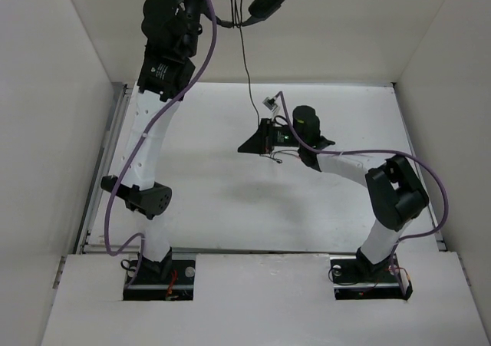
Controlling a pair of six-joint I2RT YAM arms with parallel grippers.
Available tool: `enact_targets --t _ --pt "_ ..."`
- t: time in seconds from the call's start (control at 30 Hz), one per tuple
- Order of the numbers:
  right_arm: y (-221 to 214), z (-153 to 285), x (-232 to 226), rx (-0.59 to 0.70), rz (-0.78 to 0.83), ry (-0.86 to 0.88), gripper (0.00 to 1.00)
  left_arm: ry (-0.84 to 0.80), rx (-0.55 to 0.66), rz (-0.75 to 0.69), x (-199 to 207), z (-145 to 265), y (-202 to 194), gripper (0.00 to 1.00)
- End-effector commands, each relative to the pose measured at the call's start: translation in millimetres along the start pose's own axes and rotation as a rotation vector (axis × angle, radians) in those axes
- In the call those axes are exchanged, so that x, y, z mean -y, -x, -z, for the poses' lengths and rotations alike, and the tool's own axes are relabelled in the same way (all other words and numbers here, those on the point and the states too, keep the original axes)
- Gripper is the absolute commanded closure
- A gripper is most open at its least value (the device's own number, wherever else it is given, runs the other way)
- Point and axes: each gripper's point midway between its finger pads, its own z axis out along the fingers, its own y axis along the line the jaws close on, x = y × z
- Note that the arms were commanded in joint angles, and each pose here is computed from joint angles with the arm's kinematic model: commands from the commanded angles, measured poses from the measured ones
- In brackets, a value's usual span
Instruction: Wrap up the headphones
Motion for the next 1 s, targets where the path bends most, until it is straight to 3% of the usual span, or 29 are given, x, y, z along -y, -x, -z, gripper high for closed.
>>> enact_targets --t 0.0,0.17,0.33,0.5,0.77,0.97 --pt "-3 -4 -45 -0.041 0.138 0.11 0.76 0.131 0.2 0.06 -39 5 64 0.99" --pt "-7 -5 -49 -0.059 0.164 0.108 0.77 0.201 0.198 0.027 -60 -2 54 0.99" --pt "-3 -5 -50 -0.076 0.259 0.053 1.0 0.268 0.191 -0.007 -81 -7 42 1.0" --pt "12 -2 -45 -0.131 0.551 -0.166 1.0 0.328 0.182 -0.052 -95 -11 26 1.0" --pt "18 8 -67 -0.191 0.91 -0.289 1.0 0.397 0.144 -0.115 -115 -23 -4 1.0" --pt "47 24 -81 -0.203 1.159 -0.376 1.0 0.446 0.096 -0.164 -139 -27 -32 1.0"
